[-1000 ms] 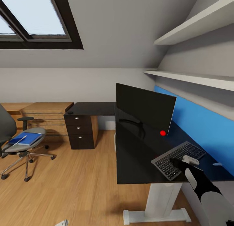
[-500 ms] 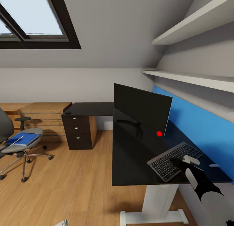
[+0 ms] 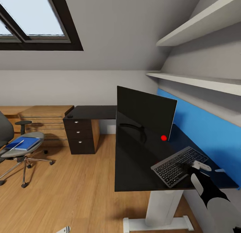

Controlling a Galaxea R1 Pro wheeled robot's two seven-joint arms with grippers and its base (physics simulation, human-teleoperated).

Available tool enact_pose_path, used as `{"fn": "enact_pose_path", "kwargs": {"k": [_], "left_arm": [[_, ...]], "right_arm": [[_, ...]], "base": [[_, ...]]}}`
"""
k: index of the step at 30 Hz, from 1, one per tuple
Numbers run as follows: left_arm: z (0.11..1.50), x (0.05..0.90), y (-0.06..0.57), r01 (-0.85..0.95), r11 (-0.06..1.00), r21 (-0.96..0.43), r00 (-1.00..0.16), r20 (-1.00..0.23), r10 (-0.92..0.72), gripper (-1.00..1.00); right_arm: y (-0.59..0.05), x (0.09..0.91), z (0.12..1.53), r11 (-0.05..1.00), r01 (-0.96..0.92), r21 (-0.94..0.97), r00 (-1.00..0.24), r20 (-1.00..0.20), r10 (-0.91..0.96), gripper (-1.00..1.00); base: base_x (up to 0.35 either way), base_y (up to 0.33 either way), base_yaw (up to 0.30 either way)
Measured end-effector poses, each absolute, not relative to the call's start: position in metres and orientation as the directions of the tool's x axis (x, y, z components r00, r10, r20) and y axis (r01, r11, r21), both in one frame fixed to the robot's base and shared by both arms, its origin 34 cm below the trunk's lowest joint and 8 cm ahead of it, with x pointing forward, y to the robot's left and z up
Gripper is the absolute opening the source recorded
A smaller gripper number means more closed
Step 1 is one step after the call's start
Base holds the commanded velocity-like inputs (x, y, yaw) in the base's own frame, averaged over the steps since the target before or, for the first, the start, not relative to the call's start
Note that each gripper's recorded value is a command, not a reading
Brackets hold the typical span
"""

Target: In the bedroom, organize the workspace by keeping the computer under the desk, ensuring the monitor is on the desk, placing the keyboard on the desk next to the monitor, placing the mouse on the desk next to the keyboard, moving the folder from the swivel chair onto the desk next to the mouse, stacking the notebook on top of the folder with the pen on top of the notebook, and positioning the swivel chair next to the desk.

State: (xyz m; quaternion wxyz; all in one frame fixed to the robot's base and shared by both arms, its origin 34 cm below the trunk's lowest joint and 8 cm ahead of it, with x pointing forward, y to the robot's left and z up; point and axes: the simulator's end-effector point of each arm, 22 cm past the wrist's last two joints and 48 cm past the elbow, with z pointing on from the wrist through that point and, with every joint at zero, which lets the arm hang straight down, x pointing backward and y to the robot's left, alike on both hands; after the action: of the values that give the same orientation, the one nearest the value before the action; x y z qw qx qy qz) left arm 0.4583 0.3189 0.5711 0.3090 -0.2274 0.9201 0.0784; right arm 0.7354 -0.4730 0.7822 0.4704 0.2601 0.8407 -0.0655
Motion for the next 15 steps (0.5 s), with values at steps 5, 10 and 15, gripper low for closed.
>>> {"fn": "enact_pose_path", "kwargs": {"k": [5, 10, 15], "left_arm": [[0.571, 0.458, 0.319, -0.467, 0.884, 0.004, -0.705, -0.605, -0.370, 1.00], [0.571, 0.459, 0.319, -0.467, 0.884, 0.004, -0.705, -0.605, -0.370, 1.00], [0.566, 0.454, 0.304, -0.462, 0.887, -0.006, -0.708, -0.599, -0.374, 1.00]], "right_arm": [[-0.477, 0.734, 0.783, 0.848, 0.515, 0.123, -0.416, -0.829, 0.373, 1.00], [-0.477, 0.734, 0.782, 0.847, 0.518, 0.121, -0.415, -0.830, 0.372, 1.00], [-0.459, 0.741, 0.786, 0.854, 0.498, 0.151, -0.404, -0.831, 0.383, 1.00]], "base": [[0.000, 0.000, 0.000], [0.000, 0.000, 0.000], [0.000, 0.000, 0.000]]}}
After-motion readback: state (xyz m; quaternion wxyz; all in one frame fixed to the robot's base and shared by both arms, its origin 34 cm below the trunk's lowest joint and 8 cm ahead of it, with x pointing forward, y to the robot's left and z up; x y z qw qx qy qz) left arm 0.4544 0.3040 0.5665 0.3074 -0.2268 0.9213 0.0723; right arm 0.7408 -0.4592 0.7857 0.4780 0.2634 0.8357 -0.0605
